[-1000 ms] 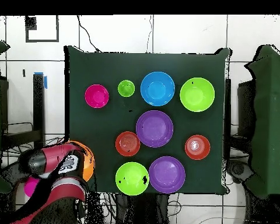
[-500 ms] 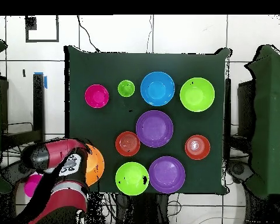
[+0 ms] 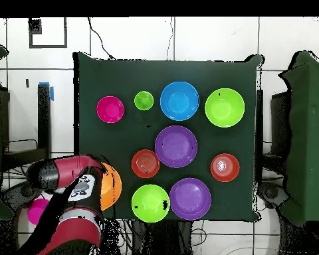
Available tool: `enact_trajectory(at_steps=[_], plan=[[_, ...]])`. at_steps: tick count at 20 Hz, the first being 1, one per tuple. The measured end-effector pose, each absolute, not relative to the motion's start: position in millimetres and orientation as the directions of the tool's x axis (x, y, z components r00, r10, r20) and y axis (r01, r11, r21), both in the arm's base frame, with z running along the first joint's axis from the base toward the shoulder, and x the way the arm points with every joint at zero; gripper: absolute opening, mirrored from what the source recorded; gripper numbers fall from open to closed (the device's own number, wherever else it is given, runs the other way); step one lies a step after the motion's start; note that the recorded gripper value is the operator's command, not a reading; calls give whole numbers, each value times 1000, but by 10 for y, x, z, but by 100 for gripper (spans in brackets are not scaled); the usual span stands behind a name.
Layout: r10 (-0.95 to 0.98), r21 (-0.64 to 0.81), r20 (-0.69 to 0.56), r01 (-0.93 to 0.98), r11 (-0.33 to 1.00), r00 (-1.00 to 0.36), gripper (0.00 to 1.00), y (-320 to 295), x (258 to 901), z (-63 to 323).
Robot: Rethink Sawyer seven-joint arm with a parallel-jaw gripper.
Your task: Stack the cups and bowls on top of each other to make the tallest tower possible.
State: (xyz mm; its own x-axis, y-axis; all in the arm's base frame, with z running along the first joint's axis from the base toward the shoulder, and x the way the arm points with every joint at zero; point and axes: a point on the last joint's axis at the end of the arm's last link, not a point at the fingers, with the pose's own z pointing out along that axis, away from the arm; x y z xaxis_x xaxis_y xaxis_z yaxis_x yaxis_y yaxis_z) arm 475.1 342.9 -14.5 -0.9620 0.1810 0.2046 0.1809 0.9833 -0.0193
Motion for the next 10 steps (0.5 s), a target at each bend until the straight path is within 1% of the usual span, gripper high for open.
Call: enact_trajectory(at_steps=[6,10], plan=[[186,-24,193,185,982,-963,0,3386,4783,-125],[192,-26,163,191,981,-968,0,3338,4804,-77]])
